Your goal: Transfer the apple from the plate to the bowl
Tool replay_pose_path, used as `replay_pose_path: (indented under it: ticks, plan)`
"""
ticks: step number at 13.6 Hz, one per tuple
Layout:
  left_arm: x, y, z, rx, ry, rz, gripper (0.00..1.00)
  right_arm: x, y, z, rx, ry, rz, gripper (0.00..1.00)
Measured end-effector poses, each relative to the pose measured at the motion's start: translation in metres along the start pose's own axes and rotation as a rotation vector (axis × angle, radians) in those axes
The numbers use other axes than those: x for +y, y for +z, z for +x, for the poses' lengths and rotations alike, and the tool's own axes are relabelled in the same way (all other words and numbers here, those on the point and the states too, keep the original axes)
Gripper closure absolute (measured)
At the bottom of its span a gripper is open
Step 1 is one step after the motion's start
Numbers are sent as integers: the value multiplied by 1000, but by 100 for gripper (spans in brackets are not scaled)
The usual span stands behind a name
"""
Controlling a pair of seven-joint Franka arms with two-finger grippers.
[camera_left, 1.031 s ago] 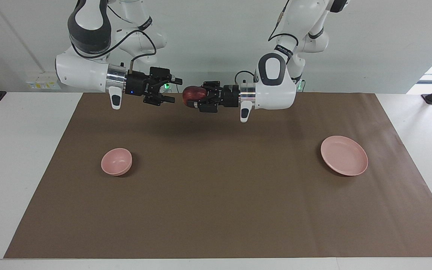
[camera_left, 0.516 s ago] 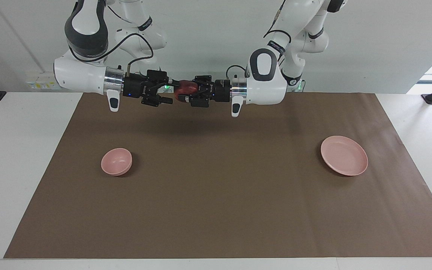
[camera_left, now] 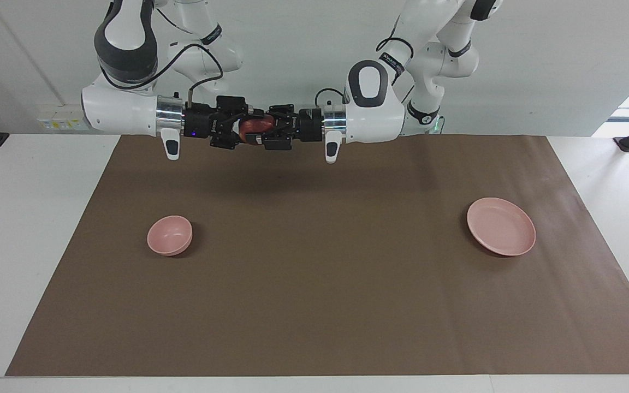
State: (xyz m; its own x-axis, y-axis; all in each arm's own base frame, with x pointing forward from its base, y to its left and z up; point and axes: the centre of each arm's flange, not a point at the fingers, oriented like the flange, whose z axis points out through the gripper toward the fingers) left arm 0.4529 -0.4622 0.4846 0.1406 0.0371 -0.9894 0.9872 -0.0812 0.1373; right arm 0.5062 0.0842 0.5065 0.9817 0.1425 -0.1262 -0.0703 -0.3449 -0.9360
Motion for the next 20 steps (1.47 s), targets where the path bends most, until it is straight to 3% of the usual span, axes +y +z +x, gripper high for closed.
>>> replay_pose_path:
  ticks: [6, 8, 16, 19, 20]
  plan:
    - [0, 2, 0, -3, -2, 0, 26, 1, 1, -3, -27, 4, 3, 0]
    - [-2, 4, 2, -3, -9, 3, 26, 2, 0, -4, -31, 10, 4, 17]
    - [-2, 5, 3, -4, -17, 3, 26, 3, -1, -4, -31, 20, 4, 19]
    - [-2, 5, 3, -5, -21, 4, 0, 5, 0, -4, -34, 27, 0, 19]
    - [-2, 4, 4, -3, -24, 3, 0, 6, 0, -4, -35, 28, 0, 19]
